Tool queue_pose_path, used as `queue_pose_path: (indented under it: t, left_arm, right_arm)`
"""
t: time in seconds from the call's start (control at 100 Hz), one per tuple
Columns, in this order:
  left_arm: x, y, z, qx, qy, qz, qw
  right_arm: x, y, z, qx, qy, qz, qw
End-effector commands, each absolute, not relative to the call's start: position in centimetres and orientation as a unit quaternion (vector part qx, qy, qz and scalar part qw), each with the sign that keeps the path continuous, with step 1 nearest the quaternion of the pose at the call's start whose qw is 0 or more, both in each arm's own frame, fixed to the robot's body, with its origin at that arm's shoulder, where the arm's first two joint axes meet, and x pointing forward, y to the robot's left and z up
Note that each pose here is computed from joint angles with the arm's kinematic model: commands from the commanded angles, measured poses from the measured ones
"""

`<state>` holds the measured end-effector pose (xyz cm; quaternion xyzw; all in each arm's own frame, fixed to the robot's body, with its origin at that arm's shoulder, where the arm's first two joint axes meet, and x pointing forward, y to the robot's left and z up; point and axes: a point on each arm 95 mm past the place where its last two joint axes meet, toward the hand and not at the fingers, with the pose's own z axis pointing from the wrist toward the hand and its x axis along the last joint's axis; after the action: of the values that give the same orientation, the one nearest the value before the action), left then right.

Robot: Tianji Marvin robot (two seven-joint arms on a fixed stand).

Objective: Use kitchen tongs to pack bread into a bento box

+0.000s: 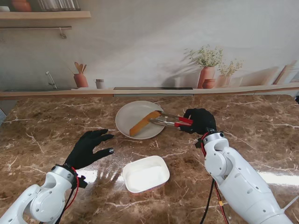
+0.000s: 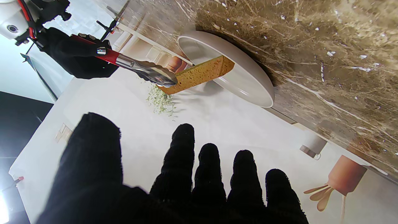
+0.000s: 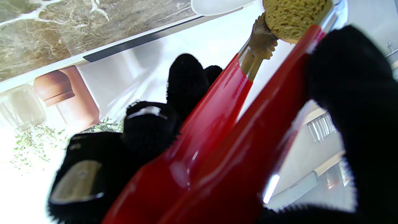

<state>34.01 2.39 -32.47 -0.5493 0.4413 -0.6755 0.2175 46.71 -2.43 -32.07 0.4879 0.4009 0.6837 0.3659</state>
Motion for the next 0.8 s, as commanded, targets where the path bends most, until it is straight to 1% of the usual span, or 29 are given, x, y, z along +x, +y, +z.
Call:
queue_pose_path:
  t: [0.0, 0.22, 0.36, 0.79]
  left_arm:
    - [33.8, 2.2, -32.6, -0.549, 0.443, -0.675, 0.215]
    - [33.9, 2.2, -32.5, -0.547, 0.443, -0.677, 0.216]
    - [33.9, 2.2, -32.5, -0.547, 0.443, -0.677, 0.216]
    - [33.9, 2.2, -32.4, -0.547, 0.442, -0.677, 0.216]
  right_arm:
    - [46.4, -2.3, -32.0, 0.49, 0.398, 0.686, 0.362]
    - [46.0, -1.9, -30.7, 0.481, 0.38, 0.703, 0.36]
    - [45.8, -1.8, -30.4, 0.478, 0.376, 0.707, 0.359]
    - [44.7, -2.6, -31.3, 0.485, 0.361, 0.709, 0.364]
